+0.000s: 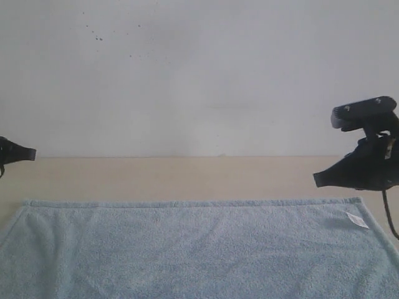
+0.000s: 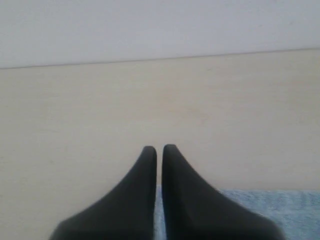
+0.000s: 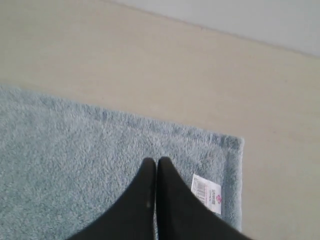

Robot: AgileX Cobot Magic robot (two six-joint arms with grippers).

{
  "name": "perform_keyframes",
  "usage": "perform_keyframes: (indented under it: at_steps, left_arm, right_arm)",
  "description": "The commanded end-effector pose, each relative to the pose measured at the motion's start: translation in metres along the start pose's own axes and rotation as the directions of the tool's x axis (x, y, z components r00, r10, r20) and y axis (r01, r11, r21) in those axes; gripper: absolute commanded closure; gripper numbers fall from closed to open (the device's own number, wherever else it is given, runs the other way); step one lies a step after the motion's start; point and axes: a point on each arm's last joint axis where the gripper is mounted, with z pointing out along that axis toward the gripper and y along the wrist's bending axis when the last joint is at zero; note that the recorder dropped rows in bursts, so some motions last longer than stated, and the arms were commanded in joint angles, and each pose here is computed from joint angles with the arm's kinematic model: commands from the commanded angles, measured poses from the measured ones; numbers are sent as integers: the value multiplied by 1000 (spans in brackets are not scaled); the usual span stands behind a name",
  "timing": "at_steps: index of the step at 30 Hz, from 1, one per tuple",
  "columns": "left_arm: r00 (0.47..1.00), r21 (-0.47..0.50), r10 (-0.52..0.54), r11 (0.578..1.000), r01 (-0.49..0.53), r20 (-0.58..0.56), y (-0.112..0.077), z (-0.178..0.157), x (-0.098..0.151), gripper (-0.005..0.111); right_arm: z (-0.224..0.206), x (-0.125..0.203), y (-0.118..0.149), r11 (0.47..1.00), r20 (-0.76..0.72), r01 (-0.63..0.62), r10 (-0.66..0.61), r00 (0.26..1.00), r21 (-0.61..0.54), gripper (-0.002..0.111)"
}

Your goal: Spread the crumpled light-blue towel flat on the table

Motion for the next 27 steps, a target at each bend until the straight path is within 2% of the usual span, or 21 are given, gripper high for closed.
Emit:
perform_keyframes:
  at_steps: [1,6,14,18,23,27]
  left_arm:
    - [988,82,-131,989,124,78,-9,-42,1,103]
    - [951,110,-282,957,269,130,-10,-97,3,103]
    - [901,237,-273,951,199,338,-23,-195,23,103]
    - [854,236,-265,956,174,447,-26,-248,52,103]
    - [816,231,-262,959,162,515,-30,-277,90,103]
    - [823,256,-307,945,204,477,-35,-274,117,103]
  right_arm:
    - [-39,2,2,1000,140,-10,11,990,-5,108]
    - [-85,9,3,996,282,-85,88,955,-23,108]
    - [-154,22,3,981,447,-184,191,874,-59,108]
    - [-185,40,3,966,478,-245,252,842,-79,108]
    - [-205,61,6,966,483,-249,252,839,-72,108]
    - [-216,76,22,991,495,-73,119,860,-111,108]
